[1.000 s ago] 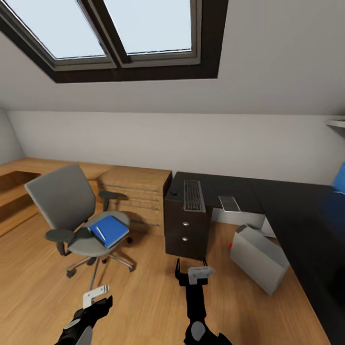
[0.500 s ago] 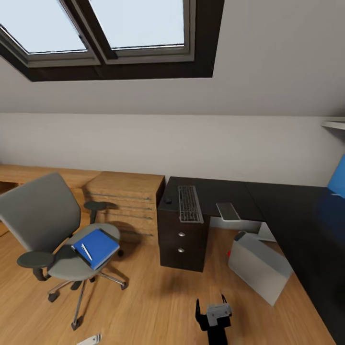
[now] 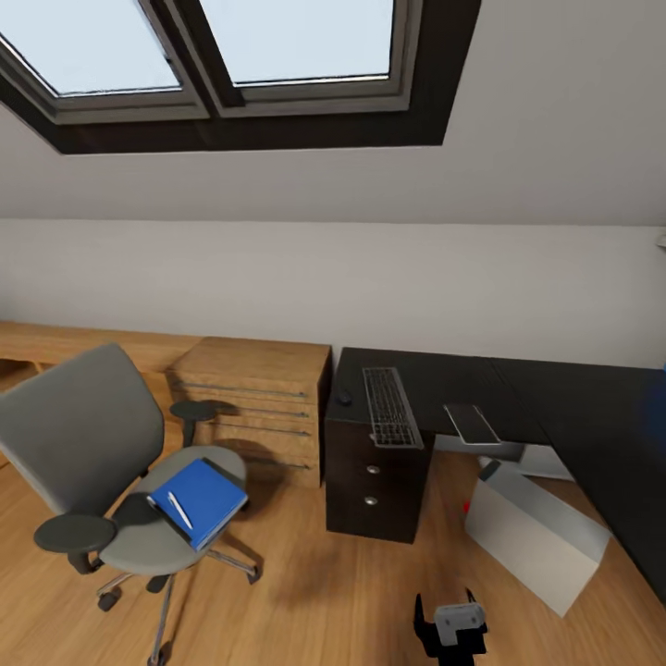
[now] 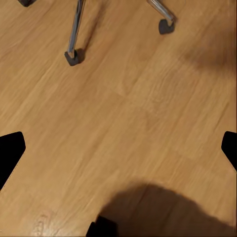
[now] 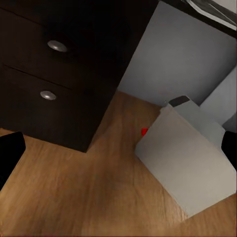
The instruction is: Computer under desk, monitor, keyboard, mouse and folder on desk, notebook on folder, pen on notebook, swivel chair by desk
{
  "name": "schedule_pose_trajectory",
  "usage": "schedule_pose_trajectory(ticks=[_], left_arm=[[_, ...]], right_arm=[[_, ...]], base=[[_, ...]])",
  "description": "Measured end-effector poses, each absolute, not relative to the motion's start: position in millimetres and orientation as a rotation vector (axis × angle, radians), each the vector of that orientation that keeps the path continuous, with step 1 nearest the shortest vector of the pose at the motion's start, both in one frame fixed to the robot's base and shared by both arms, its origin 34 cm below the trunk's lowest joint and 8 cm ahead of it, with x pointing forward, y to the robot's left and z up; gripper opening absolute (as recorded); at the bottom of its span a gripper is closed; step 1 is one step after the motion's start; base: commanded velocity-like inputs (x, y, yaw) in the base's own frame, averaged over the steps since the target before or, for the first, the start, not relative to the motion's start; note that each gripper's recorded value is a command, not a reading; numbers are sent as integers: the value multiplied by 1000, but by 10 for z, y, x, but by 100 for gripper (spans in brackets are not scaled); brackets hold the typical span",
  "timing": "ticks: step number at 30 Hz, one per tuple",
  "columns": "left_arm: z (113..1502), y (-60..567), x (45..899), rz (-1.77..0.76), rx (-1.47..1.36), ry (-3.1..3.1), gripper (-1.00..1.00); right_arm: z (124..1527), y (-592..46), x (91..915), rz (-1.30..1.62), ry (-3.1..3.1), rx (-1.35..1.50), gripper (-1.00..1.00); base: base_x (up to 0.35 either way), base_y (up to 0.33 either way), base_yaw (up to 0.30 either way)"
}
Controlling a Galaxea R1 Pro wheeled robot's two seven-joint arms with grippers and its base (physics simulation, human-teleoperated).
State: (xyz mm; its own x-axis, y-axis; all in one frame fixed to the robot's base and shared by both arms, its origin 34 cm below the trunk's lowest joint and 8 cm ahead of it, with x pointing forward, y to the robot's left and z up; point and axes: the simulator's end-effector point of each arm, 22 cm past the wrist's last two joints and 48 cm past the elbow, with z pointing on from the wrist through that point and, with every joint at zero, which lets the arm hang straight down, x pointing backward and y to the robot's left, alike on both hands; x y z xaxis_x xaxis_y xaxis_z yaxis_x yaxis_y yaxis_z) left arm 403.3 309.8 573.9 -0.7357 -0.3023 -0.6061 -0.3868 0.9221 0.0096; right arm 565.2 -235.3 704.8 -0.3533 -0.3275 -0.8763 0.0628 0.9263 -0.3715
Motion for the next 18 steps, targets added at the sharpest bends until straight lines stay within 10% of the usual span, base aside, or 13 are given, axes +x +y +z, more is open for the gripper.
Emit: schedule_pose_trajectory(ticks=[18], left_arm=[[5701, 2918, 3964, 152, -485, 2465, 100]], right_arm=[[6997, -2498, 5616, -417, 1927, -96, 100]], base=[[46, 179, -264]])
